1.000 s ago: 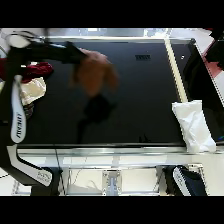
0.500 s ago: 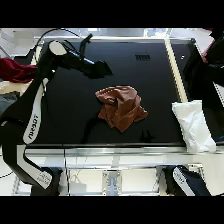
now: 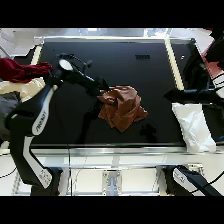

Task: Fold the shirts.

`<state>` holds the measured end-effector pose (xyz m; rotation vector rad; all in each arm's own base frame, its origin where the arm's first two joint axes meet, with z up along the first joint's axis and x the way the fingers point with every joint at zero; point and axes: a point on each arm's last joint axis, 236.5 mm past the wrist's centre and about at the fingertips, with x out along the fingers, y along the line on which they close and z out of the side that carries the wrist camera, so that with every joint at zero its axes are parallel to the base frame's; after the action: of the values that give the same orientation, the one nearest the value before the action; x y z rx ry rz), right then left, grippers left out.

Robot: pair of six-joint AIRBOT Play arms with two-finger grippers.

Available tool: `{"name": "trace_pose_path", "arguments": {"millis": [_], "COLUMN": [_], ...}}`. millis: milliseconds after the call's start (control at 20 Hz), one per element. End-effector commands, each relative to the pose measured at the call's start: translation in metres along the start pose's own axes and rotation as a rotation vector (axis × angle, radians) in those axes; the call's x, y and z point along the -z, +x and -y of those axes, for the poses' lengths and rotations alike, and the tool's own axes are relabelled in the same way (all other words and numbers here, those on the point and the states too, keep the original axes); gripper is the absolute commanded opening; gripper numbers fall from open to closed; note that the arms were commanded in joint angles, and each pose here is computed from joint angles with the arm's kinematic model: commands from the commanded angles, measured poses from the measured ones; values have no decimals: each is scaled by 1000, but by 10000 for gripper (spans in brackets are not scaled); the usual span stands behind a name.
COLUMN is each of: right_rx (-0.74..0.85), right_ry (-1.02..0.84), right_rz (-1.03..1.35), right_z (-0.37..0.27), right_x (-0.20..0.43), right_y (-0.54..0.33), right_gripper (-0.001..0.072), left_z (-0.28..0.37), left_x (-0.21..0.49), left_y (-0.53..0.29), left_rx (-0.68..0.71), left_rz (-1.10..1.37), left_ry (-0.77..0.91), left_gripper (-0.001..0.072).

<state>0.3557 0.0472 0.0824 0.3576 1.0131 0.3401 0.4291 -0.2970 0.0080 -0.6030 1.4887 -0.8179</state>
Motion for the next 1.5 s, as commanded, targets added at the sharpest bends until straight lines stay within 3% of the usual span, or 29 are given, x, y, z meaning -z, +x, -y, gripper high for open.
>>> {"name": "trace_pose_path", "arguments": {"millis": [0,300,700,1100,1150,1250,1300,1450], "right_rx": [4,31,56,61,60,60,63,123], "right_ry": [-2,-39,-69,-67,-66,-67,-68,-101], "right_rz": [-58,-29,-21,1,6,4,3,-33], "right_z": [4,10,16,17,17,17,17,34], "right_x": [24,17,15,10,9,9,10,19], "right_y": [26,25,24,25,25,25,25,27], "right_gripper": [364,364,364,364,364,363,364,363], "left_z": [5,-37,-16,2,3,5,6,7], "left_x": [28,62,102,79,81,80,78,72], "left_y": [56,51,89,106,108,111,113,114], "left_rx": [39,-244,-242,-173,-168,-164,-160,-161], "left_rz": [-127,-246,-343,-223,-228,-221,-210,-181], "left_ry": [-56,115,278,266,263,265,265,268], "left_gripper": [585,586,586,583,493,215,15,8]}}
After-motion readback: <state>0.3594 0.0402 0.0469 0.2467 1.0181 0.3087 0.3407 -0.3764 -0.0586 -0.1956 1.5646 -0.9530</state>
